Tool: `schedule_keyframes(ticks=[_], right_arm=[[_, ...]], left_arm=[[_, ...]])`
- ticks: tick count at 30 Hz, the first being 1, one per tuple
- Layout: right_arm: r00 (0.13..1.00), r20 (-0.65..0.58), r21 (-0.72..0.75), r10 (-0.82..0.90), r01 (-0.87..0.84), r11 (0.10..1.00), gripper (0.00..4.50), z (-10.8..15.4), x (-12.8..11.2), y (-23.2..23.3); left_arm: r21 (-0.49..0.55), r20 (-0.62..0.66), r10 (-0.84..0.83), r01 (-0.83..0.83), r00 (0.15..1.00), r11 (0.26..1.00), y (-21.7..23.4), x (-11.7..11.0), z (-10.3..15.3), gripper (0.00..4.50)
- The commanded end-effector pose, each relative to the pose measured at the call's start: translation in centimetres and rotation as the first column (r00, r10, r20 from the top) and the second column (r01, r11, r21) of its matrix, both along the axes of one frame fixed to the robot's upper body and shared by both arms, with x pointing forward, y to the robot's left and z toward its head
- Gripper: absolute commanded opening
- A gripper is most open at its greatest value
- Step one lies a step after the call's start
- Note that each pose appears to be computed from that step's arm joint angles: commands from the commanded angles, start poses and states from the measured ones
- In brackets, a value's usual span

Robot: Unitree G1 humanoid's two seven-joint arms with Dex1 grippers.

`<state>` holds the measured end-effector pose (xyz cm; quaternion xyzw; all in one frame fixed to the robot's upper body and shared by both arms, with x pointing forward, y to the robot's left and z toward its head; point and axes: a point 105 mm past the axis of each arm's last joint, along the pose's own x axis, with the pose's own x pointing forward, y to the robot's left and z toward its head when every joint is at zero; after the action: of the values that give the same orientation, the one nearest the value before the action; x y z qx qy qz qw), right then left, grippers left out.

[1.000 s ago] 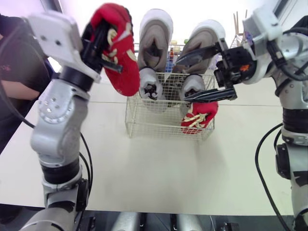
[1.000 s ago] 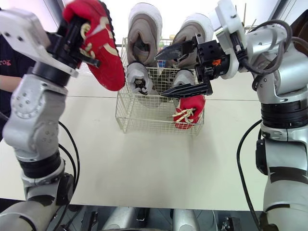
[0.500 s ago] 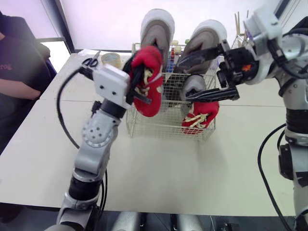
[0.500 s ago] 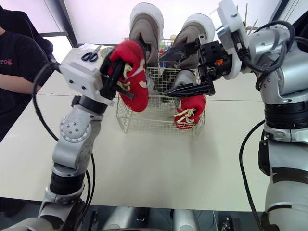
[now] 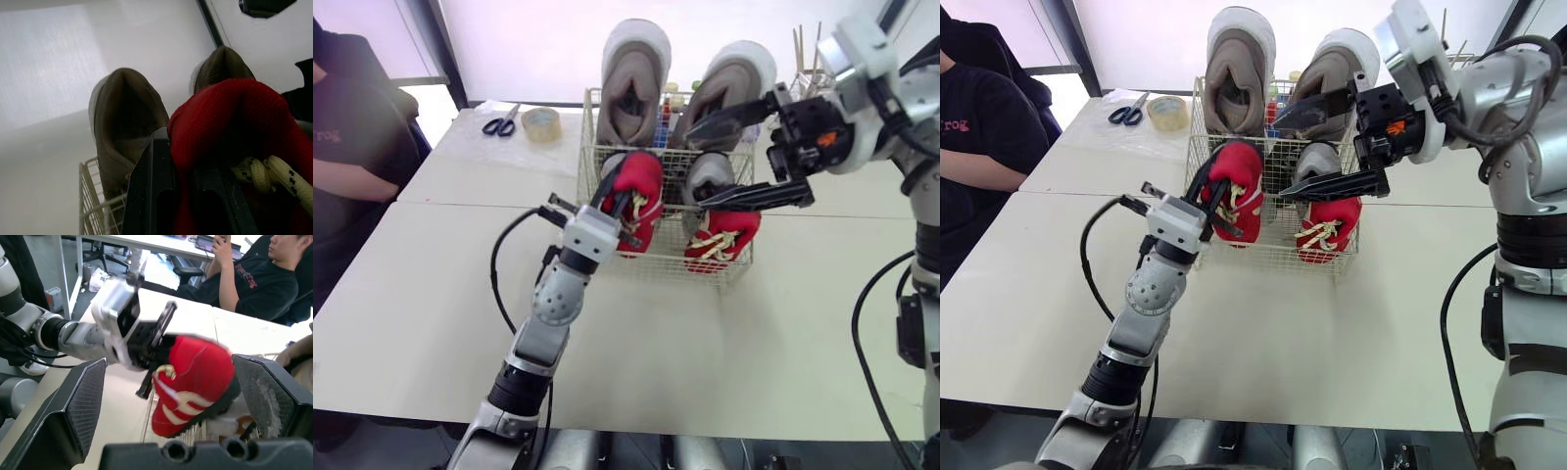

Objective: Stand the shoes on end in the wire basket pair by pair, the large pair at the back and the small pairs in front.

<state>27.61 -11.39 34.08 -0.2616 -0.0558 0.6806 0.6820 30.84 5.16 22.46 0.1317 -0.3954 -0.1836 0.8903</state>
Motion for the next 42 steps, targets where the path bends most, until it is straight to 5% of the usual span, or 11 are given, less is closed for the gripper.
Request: schedule_keyframes(ticks=[1,3,6,13,20,25,30,34,42], right_arm=[[0.999,0.052,0.02,0.002,-0.003,1.0,4.5,1.3,-0.9,-0.3],[0.999,0.051,0.018,0.0,-0.001,1.0,4.5,1.3,-1.0,-0.4],[0.999,0.053,0.018,-0.003,0.002,1.0,4.5,1.3,-0.9,-0.4],[0.998,0.062,0.024,-0.005,0.003,1.0,4.5,1.3,-0.8,-0.4],[0.997,0.071,0.035,-0.016,0.014,0.999,4.5,1.1,-0.6,-0.7],[0.997,0.077,0.044,-0.024,0.021,0.999,4.5,0.9,-0.4,-0.9],[0.996,0.082,0.057,-0.04,0.036,0.998,4.5,0.7,-0.1,-1.4],[0.991,0.077,0.046,-0.111,0.107,0.993,4.5,0.2,0.1,-2.7],[0.958,0.034,0.002,-0.286,0.286,0.958,4.5,-1.3,0.4,-6.8]], left_arm=[[0.002,0.027,0.003,-0.003,1.0,1.0,0.0,-0.5,-0.1,0.05],[0.008,0.007,0.011,-0.011,1.0,1.0,0.2,-0.4,-0.8,0.05],[-0.012,-0.035,0.014,-0.014,0.999,1.0,0.6,-0.3,-1.7,1.1],[-0.036,-0.091,0.055,-0.059,0.994,0.998,2.9,-0.4,-1.8,4.47],[0.016,-0.101,0.188,-0.187,0.977,0.982,8.0,-1.6,-1.1,4.47],[0.112,-0.243,0.08,-0.054,0.967,0.992,8.3,-2.8,-2.2,4.47],[0.09,-0.388,0.029,0.007,0.921,0.996,10.7,-4.7,-1.6,4.47],[0.054,-0.481,-0.013,0.044,0.877,0.998,12.9,-5.4,1.0,4.47],[0.216,-0.608,0.048,0.107,0.792,0.971,17.1,-6.6,5.0,4.47]])
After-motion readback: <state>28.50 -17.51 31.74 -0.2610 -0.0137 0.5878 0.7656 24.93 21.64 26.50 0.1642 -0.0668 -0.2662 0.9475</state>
